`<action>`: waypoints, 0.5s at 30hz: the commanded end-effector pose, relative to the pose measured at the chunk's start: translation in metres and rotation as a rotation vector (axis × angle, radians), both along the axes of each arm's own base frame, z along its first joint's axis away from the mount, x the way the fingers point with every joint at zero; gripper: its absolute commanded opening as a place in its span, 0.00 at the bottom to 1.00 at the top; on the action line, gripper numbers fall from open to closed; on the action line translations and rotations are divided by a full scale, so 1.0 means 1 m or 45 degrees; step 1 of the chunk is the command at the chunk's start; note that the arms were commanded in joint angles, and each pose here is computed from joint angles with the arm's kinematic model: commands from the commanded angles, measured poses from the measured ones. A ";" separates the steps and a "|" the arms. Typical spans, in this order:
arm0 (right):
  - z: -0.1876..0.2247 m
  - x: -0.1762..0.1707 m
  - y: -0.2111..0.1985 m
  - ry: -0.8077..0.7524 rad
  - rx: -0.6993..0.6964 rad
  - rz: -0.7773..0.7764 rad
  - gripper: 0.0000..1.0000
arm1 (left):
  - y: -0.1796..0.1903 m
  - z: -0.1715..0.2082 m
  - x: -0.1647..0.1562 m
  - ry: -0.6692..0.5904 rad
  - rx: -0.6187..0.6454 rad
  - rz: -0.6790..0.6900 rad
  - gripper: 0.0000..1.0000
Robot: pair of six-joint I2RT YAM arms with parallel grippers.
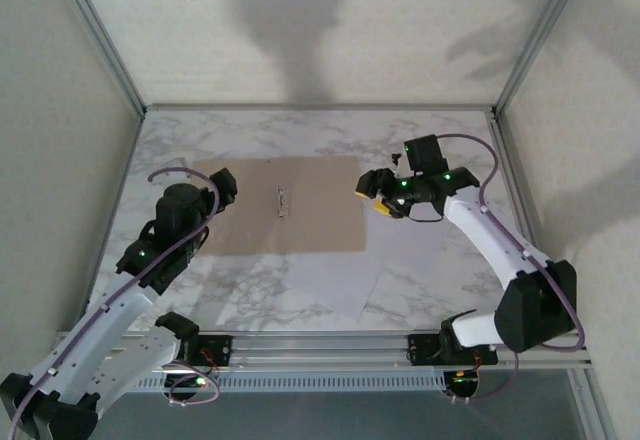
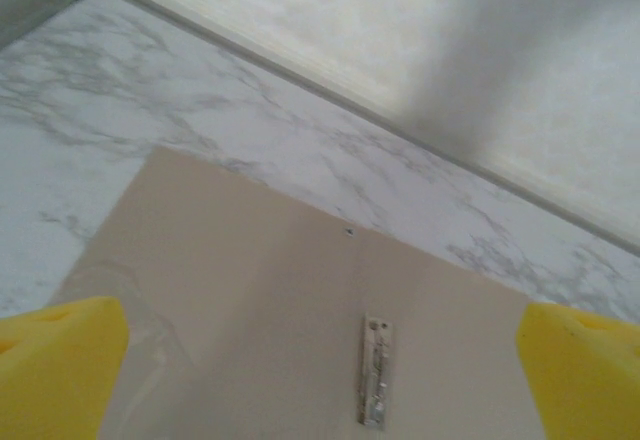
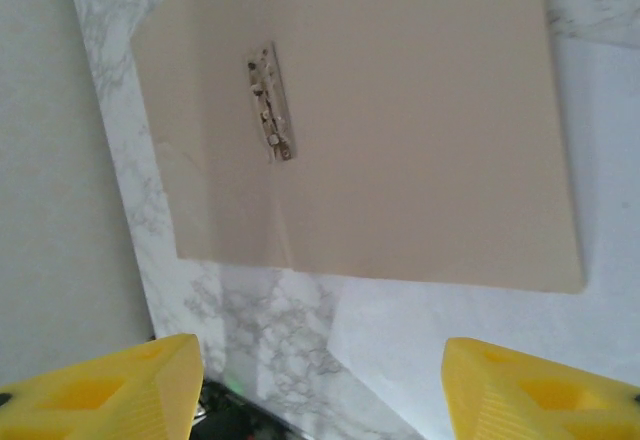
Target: Put the files into the folder
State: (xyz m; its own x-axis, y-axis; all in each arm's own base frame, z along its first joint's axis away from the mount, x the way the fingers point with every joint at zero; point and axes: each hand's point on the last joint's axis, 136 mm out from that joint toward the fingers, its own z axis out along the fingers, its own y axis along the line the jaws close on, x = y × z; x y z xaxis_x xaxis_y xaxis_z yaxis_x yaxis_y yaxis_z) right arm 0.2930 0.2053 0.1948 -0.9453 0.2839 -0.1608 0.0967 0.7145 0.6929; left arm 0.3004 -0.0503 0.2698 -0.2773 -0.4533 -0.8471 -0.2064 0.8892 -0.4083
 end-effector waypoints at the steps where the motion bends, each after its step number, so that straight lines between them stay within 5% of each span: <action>1: 0.009 -0.004 -0.023 -0.130 -0.100 -0.040 0.67 | -0.026 0.019 0.011 -0.041 -0.035 -0.172 0.99; 15: -0.020 -0.021 -0.092 -0.067 -0.180 -0.256 0.67 | -0.143 0.018 0.061 0.084 -0.109 -0.668 0.94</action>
